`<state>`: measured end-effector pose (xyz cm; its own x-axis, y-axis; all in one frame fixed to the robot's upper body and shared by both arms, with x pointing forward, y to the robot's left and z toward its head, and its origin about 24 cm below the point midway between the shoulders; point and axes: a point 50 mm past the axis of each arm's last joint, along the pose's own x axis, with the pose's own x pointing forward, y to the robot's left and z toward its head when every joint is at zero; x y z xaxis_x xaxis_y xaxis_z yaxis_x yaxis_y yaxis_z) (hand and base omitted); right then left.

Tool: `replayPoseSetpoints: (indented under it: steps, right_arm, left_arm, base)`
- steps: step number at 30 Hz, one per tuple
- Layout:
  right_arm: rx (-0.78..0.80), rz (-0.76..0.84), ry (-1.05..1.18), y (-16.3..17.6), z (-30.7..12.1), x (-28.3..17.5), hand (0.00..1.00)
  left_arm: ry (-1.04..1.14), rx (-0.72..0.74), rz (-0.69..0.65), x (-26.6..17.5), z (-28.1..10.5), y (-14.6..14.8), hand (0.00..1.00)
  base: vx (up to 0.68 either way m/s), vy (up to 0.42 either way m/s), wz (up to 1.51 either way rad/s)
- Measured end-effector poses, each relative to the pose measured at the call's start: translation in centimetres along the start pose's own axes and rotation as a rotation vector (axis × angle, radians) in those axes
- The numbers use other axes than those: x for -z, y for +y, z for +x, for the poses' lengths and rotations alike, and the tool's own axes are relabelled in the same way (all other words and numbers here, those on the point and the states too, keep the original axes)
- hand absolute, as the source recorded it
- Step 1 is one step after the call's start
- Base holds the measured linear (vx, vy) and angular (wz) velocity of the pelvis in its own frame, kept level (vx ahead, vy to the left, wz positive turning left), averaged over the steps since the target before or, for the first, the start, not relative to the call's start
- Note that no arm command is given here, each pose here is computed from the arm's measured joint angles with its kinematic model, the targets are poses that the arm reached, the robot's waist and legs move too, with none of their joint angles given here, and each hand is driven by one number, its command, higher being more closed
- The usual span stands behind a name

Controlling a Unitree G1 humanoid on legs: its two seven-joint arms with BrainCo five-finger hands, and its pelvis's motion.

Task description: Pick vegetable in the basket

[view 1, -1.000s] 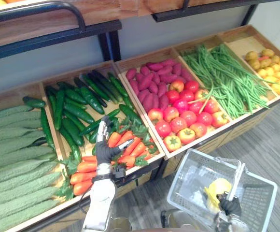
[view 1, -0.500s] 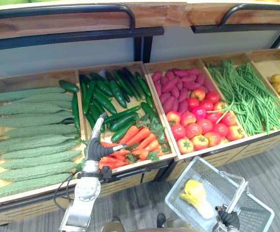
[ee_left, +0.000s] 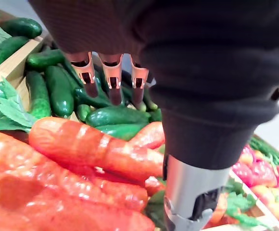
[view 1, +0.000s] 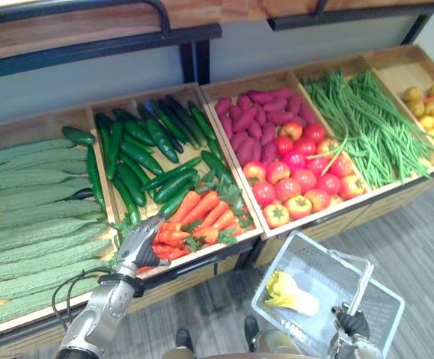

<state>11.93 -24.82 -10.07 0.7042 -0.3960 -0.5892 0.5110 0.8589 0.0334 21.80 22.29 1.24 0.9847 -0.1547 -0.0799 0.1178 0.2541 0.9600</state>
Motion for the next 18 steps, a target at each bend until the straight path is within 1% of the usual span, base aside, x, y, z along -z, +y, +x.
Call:
replayPoseSetpoints:
  steps: [4, 9, 12, 13, 18]
  right_arm:
    - [-0.018, 0.013, -0.030, 0.5, 0.3, -0.6, 1.00]
    - [-0.063, 0.025, -0.090, 1.7, 0.6, -2.2, 1.00]
    - [-0.107, 0.033, -0.140, 2.6, 0.9, -3.5, 1.00]
    - [-0.111, 0.034, -0.143, 2.8, 1.0, -3.6, 1.00]
    - [-0.115, 0.056, -0.149, 3.0, 1.1, -3.8, 1.00]
  left_arm:
    - [-0.034, -0.040, 0.095, 0.2, 1.2, 1.8, 0.00]
    - [-0.046, -0.119, 0.163, -0.1, 3.2, 3.9, 0.00]
    - [-0.012, -0.152, 0.212, 0.2, 4.9, 5.1, 0.00]
    - [-0.005, -0.160, 0.221, 0.3, 5.1, 5.4, 1.00]
    - [-0.016, -0.227, 0.230, -0.3, 6.6, 7.3, 1.00]
  base:
    - [0.00, -0.003, -0.04]
    - [0.01, -0.009, -0.08]
    - [0.00, -0.010, -0.14]
    - [-0.02, -0.010, -0.05]
    - [0.00, 0.000, 0.00]
